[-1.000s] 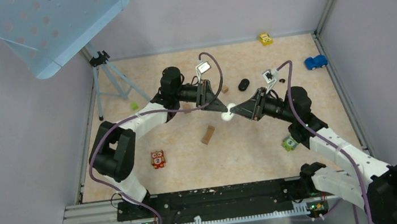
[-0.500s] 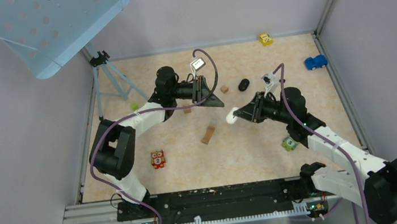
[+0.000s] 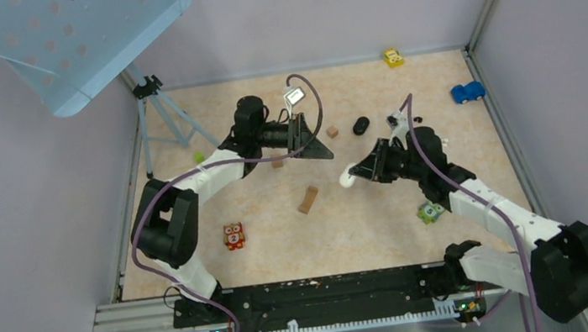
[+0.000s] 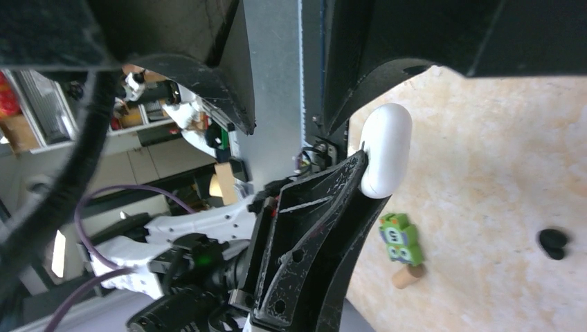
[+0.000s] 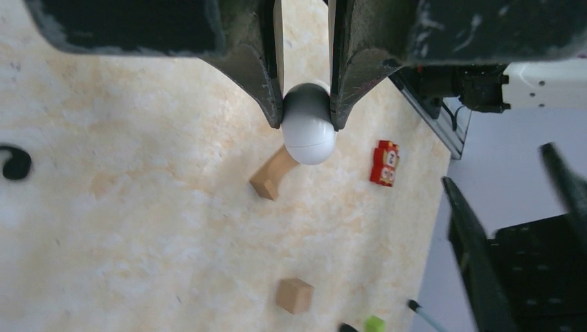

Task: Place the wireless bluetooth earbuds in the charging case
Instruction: Place the charging case at the center of the board, then pick up the charging case from the center of the board, then pass from the right arm to the left, then pass from the left arm to the right, then pass from the right arm to the left

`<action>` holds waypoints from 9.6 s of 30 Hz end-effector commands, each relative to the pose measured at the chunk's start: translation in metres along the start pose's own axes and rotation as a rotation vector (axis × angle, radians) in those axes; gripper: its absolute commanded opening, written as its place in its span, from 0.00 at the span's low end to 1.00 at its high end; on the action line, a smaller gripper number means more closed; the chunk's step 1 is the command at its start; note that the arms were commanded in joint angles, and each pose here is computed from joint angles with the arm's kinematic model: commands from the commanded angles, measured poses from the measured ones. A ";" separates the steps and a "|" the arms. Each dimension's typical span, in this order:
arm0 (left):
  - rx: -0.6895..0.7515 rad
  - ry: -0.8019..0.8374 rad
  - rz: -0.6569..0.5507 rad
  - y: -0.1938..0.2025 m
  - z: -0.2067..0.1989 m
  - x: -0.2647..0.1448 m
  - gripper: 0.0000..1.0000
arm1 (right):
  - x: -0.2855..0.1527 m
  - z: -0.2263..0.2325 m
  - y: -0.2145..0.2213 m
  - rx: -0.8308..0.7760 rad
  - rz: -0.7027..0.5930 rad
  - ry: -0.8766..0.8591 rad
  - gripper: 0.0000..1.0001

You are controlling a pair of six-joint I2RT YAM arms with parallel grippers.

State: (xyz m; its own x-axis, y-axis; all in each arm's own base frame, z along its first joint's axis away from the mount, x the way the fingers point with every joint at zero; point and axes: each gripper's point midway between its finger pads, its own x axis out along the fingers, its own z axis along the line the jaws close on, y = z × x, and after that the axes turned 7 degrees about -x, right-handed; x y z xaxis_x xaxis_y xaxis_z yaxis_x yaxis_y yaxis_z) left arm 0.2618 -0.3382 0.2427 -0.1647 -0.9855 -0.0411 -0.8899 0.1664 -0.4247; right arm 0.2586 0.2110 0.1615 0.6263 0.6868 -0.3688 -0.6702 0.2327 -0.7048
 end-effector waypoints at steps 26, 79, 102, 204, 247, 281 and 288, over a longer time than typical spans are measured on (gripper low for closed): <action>0.094 -0.238 -0.089 -0.012 0.021 -0.024 0.51 | 0.034 -0.092 0.082 0.434 0.441 0.511 0.07; 0.199 -0.605 -0.216 -0.027 0.042 -0.064 0.91 | 0.033 -0.066 0.102 -0.229 0.452 0.632 0.64; -0.132 -0.355 -0.170 0.011 0.040 -0.040 0.99 | 0.026 -0.012 0.053 -0.306 0.156 0.341 0.24; -1.123 -0.995 -0.084 0.068 0.127 -0.034 0.00 | 0.092 0.050 0.077 -0.840 0.132 0.374 0.48; -0.498 -0.484 -0.087 -0.005 0.082 -0.036 0.86 | 0.007 0.008 0.051 -0.396 0.124 0.052 0.00; 0.011 0.042 0.304 0.051 -0.005 0.026 0.65 | -0.028 0.082 0.015 -0.152 0.183 -0.673 0.00; -0.002 0.053 0.312 0.053 -0.007 0.026 0.48 | -0.029 0.078 0.019 -0.156 0.188 -0.647 0.00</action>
State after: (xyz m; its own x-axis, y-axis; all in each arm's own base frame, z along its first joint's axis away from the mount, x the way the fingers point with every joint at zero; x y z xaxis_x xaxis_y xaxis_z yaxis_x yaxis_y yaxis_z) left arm 0.2083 -0.3573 0.2156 -0.4291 -0.8913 -0.1466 -0.8146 0.4520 -0.3634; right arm 0.1959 0.2508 0.2003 0.1055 0.9883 -0.1100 -0.6952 -0.0058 -0.7188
